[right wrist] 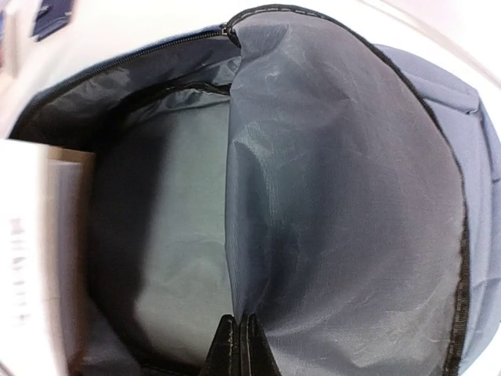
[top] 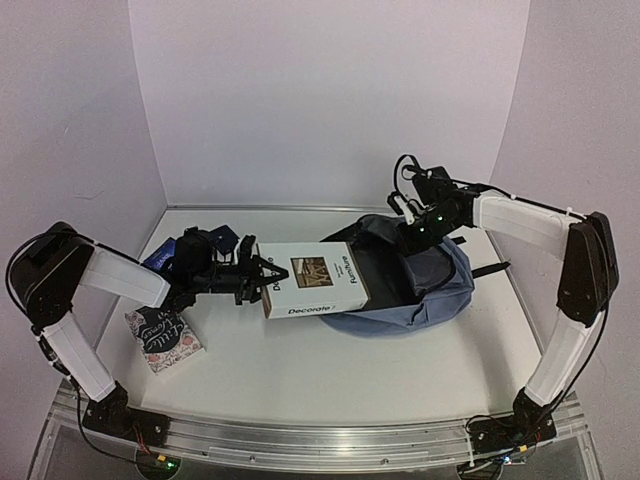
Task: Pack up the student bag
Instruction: Place the book in the student bag.
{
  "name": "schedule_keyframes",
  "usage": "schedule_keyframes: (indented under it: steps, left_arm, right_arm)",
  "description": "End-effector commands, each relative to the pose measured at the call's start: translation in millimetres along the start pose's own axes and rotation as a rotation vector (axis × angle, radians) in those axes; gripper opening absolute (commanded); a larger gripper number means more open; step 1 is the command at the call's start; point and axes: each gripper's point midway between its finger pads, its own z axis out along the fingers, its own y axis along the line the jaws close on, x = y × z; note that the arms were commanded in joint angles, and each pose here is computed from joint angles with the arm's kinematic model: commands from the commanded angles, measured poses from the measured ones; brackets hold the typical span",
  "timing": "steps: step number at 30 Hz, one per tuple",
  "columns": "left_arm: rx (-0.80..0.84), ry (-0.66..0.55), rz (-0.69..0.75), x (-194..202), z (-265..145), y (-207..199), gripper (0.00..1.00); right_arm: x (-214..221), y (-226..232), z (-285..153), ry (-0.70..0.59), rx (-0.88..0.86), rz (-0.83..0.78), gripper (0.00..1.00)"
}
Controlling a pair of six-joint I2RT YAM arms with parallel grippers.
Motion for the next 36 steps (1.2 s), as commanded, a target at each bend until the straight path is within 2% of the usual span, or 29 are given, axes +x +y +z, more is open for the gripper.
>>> schedule_keyframes:
  steps: [1, 10, 17, 21, 36]
  left_arm:
    - [0.124, 0.011, 0.050, -11.3, 16.0, -27.3, 0.00]
    - [0.180, 0.028, 0.016, -35.0, 57.9, -31.9, 0.00]
    - [0.245, 0.018, -0.090, -51.0, 83.8, -19.6, 0.00]
    - [0.278, 0.014, -0.096, -54.0, 96.4, -24.8, 0.01]
    - [0.193, 0.012, -0.110, -67.9, 153.3, -25.7, 0.06]
  right_arm:
    - [-35.1, 35.0, -40.7, -0.126, -0.161, -0.006, 0.00]
    - [-43.9, 65.4, -45.2, -0.140, -0.232, -0.011, 0.00]
    - [-60.9, 81.8, -57.1, -0.188, -0.264, -0.036, 0.00]
    - [-63.4, 92.8, -54.8, -0.189, -0.281, -0.045, 0.00]
    - [-65.4, 109.0, -41.1, -0.191, -0.327, -0.073, 0.00]
